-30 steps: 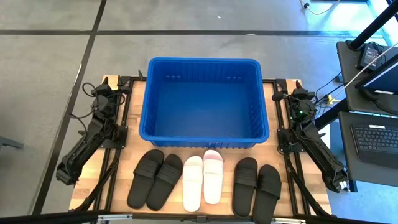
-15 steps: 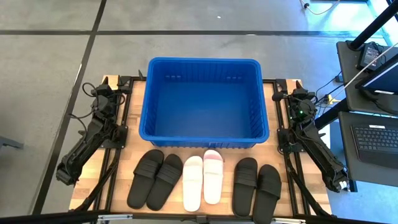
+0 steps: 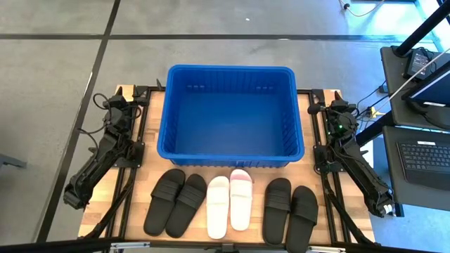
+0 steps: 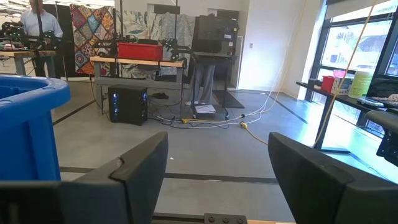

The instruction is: Pick and place slides into bin

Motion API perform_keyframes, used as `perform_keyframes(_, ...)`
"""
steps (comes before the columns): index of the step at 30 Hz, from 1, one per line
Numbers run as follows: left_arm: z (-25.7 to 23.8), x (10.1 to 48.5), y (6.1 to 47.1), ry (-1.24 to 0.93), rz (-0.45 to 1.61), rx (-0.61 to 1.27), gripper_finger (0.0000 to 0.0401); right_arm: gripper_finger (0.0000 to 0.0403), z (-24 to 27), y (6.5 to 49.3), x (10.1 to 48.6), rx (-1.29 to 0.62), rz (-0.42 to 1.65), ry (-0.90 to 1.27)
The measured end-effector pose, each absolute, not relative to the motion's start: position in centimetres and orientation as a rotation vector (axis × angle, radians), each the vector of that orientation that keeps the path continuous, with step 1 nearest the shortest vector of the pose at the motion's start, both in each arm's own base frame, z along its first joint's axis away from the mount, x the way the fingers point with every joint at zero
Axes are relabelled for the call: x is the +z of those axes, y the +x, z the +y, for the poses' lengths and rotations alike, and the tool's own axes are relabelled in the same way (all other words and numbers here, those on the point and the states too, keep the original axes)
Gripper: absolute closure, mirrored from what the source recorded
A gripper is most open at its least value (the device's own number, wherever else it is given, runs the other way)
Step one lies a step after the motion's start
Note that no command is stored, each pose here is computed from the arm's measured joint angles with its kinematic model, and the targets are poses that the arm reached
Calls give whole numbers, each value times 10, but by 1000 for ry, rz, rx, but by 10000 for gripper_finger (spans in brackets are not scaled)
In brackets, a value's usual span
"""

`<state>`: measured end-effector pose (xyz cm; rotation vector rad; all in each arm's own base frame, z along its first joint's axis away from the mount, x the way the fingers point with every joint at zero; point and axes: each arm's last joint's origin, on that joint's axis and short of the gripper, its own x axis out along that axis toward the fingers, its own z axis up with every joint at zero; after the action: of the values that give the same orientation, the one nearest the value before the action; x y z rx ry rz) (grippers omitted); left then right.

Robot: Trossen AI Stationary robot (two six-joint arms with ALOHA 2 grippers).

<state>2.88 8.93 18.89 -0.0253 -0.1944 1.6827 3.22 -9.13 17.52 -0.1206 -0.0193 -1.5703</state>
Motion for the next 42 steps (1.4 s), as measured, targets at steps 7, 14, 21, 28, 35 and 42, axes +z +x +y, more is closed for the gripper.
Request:
perform_keyframes(7,89,189,29,-25,-195,1682,111,125,-91,32,175,-1568,-56,-84)
perform_keyframes(14,89,189,29,-25,-194,1681,111,125,-90,37,182,-1402,-131,-111)
perform_keyframes(21,89,189,29,-25,-193,1659,111,125,-86,39,199,-1251,-245,-217)
perform_keyframes(28,89,189,31,-22,-191,1607,111,125,-66,38,252,-975,-382,-331)
perform_keyframes(35,89,189,32,-22,-190,1577,111,125,-35,25,313,-861,-497,-447)
perform_keyframes(42,89,190,32,-19,-199,1575,111,125,-29,20,353,-910,-588,-372)
